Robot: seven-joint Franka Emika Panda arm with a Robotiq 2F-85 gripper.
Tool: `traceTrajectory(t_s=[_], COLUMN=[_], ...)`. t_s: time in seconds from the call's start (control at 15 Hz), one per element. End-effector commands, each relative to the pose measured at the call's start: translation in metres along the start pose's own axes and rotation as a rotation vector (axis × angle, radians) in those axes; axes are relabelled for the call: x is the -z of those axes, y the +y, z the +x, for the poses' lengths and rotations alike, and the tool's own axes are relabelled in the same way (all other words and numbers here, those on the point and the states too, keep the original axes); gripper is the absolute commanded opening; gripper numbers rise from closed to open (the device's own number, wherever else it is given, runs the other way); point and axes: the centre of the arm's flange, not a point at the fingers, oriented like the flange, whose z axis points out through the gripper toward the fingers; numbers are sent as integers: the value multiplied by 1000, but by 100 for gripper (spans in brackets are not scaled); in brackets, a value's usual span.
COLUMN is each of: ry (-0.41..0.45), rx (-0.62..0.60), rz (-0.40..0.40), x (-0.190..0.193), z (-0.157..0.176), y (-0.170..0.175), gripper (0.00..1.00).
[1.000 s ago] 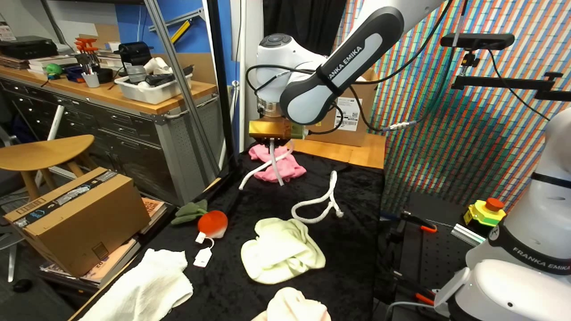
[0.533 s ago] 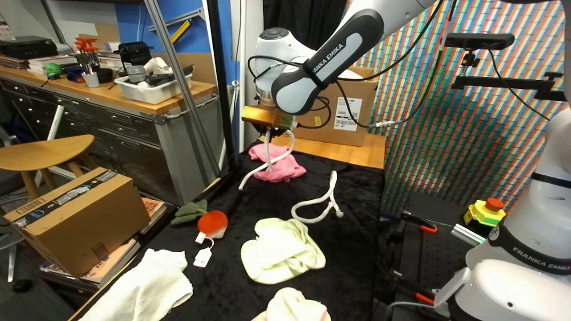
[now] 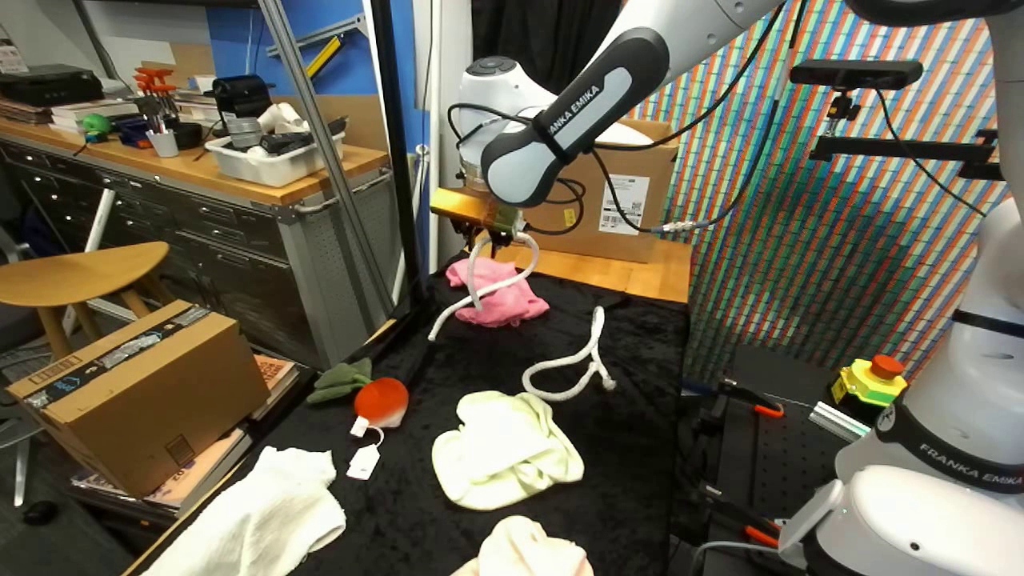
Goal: One by one, move every item on the table to the right back of the table.
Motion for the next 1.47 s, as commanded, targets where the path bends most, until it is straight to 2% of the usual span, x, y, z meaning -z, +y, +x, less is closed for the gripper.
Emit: traceTrajectory(t_s=[0.0, 0.2, 0.67, 0.87, 1.13, 1.4], ry=[-5, -35, -24, -17, -4, -37], rx=[-4, 37, 171, 210, 247, 363], rz=[2, -3, 49, 69, 75, 61], x=[5, 11, 65, 90, 106, 110], z=[2, -6, -44, -56, -60, -79], y=[-10, -13, -62, -70, -57, -10], gripper=[79, 99, 100, 100, 100, 100])
